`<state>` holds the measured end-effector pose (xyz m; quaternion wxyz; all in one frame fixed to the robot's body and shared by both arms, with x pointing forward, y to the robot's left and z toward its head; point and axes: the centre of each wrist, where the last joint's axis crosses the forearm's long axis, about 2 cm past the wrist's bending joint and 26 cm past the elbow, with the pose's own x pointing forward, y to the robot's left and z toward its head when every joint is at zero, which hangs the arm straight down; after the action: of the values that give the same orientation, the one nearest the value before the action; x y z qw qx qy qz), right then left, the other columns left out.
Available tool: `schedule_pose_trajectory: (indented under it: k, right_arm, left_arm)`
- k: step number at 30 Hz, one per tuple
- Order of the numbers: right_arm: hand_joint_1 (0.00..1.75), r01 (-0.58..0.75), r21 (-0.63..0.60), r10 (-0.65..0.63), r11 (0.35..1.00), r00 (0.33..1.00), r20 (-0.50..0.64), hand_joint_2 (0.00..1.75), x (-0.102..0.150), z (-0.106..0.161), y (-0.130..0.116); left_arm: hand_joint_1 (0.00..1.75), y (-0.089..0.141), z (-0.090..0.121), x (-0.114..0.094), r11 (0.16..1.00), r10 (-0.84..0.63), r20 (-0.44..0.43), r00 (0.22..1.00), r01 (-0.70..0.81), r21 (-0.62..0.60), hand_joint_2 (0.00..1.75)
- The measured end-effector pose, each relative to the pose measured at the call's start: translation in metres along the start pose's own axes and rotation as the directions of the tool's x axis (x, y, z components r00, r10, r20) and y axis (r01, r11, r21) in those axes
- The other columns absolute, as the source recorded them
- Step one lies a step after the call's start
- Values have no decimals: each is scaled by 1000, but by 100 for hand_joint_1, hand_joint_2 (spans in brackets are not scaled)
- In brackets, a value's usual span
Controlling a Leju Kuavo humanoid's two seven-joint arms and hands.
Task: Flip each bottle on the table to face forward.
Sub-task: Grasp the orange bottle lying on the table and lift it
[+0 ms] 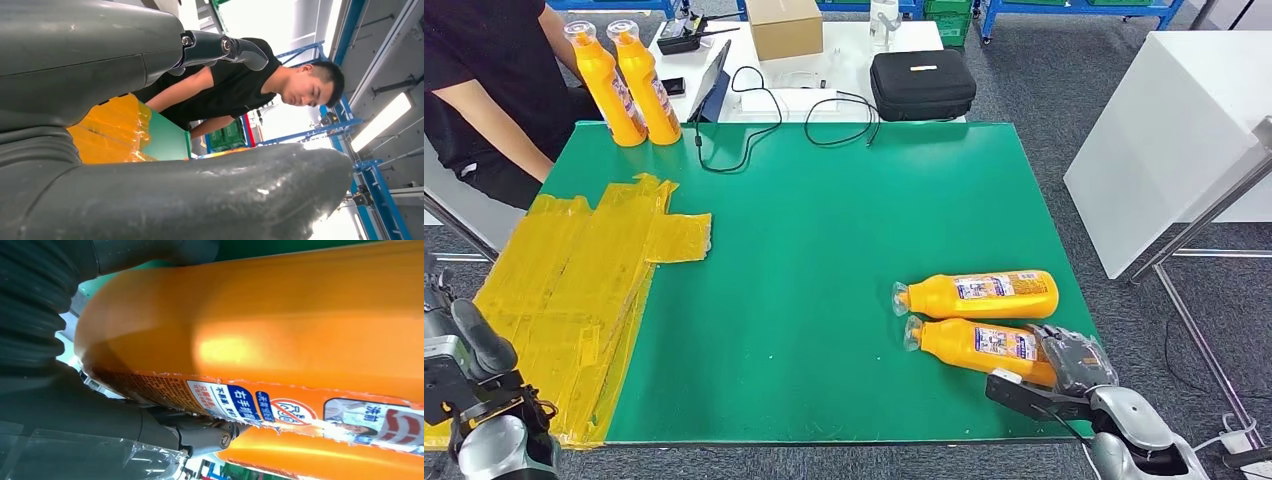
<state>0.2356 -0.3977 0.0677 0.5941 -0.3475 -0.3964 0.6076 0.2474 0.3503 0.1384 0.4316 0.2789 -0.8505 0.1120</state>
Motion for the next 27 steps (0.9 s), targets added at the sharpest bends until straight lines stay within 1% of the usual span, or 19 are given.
schedule_pose_trajectory:
  k: [7,12,14,16,18,21,24,25,27]
  right_arm:
    - [175,6,5,-6,1000,1000,4,175,-1,-1,-1]
    - [175,23,0,-23,1000,1000,10,175,2,-3,1]
    - [175,44,-18,-43,999,999,21,175,6,-3,2]
    - [175,98,-59,-94,994,994,64,175,14,-3,4]
    - [175,207,-103,-190,973,969,156,175,27,0,8]
    - [175,403,-123,-347,907,881,322,175,57,12,8]
    - [175,499,-137,-408,856,814,413,175,76,21,0]
    - [175,529,-144,-422,837,789,447,175,80,24,-3]
    - [175,593,-159,-440,789,727,528,175,88,30,-12]
  left_arm:
    - [0,-1,0,0,1000,13,-4,1000,-14,-8,0]
    - [0,-5,1,0,994,101,-49,994,-103,-36,0]
    - [0,-6,2,1,987,149,-75,986,-153,-50,87]
    - [0,-7,7,0,965,243,-122,962,-253,-71,175]
    - [0,-7,17,0,913,375,-192,907,-397,-94,175]
    - [0,-5,40,2,820,514,-279,811,-560,-117,175]
    - [0,-5,57,5,770,562,-330,758,-626,-125,175]
    - [0,-6,62,6,744,585,-349,732,-656,-129,175]
    - [0,-10,73,11,665,642,-389,661,-732,-146,175]
